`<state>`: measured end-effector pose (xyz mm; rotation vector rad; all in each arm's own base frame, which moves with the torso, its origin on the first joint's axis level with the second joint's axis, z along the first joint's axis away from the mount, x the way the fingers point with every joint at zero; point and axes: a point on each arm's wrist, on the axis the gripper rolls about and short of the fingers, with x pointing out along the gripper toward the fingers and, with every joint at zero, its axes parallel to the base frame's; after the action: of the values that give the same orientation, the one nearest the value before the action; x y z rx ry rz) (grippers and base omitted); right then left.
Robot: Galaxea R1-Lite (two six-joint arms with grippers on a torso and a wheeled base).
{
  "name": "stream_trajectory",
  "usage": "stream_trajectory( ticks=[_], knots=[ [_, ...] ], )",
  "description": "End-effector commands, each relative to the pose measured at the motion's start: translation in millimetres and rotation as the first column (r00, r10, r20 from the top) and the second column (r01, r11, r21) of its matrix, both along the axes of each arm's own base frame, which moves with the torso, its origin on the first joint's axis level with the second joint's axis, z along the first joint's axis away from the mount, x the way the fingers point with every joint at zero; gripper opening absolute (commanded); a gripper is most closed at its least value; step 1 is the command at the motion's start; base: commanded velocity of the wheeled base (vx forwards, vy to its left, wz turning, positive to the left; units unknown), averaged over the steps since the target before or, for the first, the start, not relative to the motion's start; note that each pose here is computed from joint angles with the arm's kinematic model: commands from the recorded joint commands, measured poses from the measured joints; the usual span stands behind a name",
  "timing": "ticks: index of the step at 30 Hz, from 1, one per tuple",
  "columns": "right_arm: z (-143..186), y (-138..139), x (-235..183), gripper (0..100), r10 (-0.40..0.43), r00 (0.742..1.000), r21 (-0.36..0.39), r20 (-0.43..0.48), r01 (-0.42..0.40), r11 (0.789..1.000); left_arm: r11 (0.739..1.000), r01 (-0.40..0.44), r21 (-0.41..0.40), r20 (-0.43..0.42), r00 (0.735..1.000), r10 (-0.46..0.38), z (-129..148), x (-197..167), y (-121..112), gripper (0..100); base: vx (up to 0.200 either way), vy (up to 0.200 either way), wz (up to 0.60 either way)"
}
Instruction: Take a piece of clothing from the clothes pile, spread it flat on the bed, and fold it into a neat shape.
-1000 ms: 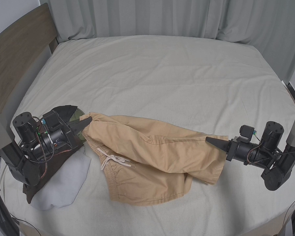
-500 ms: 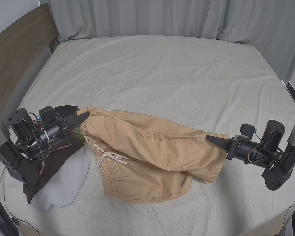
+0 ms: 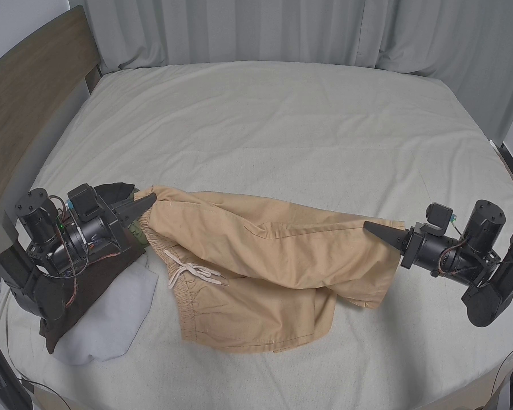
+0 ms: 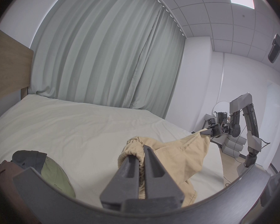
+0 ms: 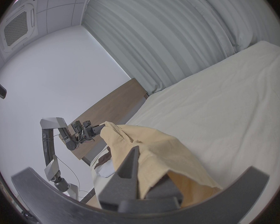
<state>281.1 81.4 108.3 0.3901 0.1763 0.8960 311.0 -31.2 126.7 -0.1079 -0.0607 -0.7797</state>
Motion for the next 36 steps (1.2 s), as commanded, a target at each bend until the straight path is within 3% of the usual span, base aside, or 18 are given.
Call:
stream_trajectory(
  ticks=[1, 36],
  knots=[
    [6.2, -2.1, -0.2, 0, -0.006, 1.0, 0.007, 0.022, 0.006, 1.0, 1.0, 0.0, 0.001, -0.003, 1.0, 0.0, -1.2, 0.4, 0.0, 0, 0.0, 0.0, 0.0],
    [22.9, -20.9, 12.3, 0, -0.079, 0.992, 0.023, 0.101, 0.077, 0.997, 1.0, -0.014, 0.002, -0.001, 1.0, 0.014, -2.5, 3.7, 3.3, 0, 0.0, 0.0, 0.0]
  ],
)
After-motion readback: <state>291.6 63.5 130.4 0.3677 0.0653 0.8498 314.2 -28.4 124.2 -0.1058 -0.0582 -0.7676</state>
